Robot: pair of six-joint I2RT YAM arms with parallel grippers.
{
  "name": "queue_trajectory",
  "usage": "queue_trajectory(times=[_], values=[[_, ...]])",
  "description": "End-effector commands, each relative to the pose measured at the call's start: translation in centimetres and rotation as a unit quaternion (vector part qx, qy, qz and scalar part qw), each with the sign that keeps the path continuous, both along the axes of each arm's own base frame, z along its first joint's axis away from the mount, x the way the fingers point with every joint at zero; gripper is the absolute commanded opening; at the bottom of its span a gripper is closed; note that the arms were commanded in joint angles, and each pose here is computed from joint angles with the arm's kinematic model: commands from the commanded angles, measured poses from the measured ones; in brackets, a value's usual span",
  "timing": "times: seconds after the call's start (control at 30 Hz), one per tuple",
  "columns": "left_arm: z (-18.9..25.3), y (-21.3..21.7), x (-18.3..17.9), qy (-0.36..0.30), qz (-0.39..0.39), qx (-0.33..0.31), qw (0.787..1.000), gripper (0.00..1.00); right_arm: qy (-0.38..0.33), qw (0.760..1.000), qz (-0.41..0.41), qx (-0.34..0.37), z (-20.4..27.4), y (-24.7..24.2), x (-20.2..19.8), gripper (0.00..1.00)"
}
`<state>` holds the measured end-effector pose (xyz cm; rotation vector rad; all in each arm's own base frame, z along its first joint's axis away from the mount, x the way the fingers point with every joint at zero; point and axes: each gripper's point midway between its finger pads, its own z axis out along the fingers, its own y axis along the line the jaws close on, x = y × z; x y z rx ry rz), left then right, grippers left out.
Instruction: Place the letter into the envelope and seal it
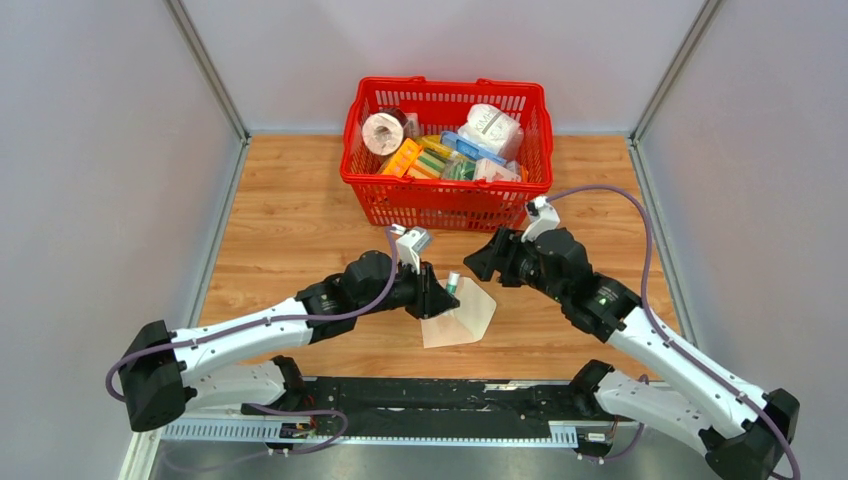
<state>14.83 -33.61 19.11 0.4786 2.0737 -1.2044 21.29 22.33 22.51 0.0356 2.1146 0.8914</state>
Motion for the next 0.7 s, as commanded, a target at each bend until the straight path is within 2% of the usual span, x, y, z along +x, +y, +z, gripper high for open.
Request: queue_trajectory(times=[0.0, 0.33, 0.67], values=[[2.9, -0.9, -0.5, 0.025, -0.006, -0.058, 0.998, 0.00, -0.051, 0.997, -0.003, 0.049, 4.0, 2.0, 1.5, 0.69], [2.6, -0.7, -0.1, 0.038, 0.002, -0.058, 0.998, 0.00, -0.060, 0.997, -0.003, 0.054, 4.7, 3.4, 0.4, 0.63], [2.4, -0.7, 0.2, 0.041, 0.004, -0.052, 0.998, 0.00, -0.046, 0.997, 0.015, 0.057, 4.3, 4.7, -0.4, 0.61]])
